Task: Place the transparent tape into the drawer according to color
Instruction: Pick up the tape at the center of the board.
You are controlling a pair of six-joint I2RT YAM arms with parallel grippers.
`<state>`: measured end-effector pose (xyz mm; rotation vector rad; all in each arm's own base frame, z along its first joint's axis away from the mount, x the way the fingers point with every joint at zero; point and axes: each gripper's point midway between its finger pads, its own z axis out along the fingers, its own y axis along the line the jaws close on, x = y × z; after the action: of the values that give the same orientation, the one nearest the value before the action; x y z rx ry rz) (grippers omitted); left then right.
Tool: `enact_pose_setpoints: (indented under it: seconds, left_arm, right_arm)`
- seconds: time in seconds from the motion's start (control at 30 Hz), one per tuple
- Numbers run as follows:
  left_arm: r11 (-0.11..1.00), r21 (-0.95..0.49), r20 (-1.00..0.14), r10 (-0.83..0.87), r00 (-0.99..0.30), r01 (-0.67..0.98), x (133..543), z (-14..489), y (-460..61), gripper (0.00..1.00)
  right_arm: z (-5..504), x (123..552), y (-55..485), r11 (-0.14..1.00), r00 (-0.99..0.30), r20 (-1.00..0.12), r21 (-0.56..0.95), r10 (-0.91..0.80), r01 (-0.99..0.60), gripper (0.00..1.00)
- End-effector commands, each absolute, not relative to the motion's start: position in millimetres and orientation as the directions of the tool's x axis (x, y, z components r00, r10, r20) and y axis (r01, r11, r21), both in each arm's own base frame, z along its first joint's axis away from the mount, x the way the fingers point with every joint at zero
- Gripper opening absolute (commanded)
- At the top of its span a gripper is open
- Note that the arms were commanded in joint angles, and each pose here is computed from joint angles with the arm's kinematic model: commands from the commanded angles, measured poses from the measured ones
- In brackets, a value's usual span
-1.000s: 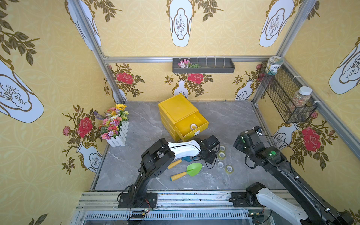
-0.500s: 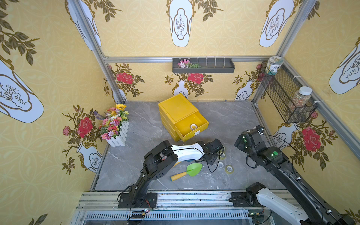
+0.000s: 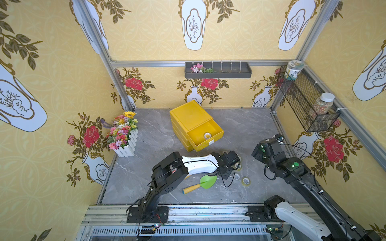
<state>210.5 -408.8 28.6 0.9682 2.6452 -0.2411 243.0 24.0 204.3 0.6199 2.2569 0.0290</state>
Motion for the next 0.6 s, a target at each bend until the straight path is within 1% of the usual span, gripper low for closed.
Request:
enact_pose_setpoints:
  seconds: [0.0,0.27,0.57]
  left_arm:
    - [0.754,-0.06,-0.354,0.597,-0.72,0.654,210,45,-409,0.41]
    - [0.75,-0.137,-0.455,0.533,-0.714,0.647,218,111,-414,0.39]
    - [0.749,-0.239,-0.62,0.372,-0.691,0.617,238,225,-392,0.39]
  right_arm:
    - [208,244,24,0.878,-0.565,-0.693,0.22,0.448,0.425,0.83]
    - [210,246,24,0.879,-0.566,-0.694,0.218,0.445,0.424,0.83]
    - [213,251,27,0.883,-0.567,-0.695,0.222,0.441,0.415,0.83]
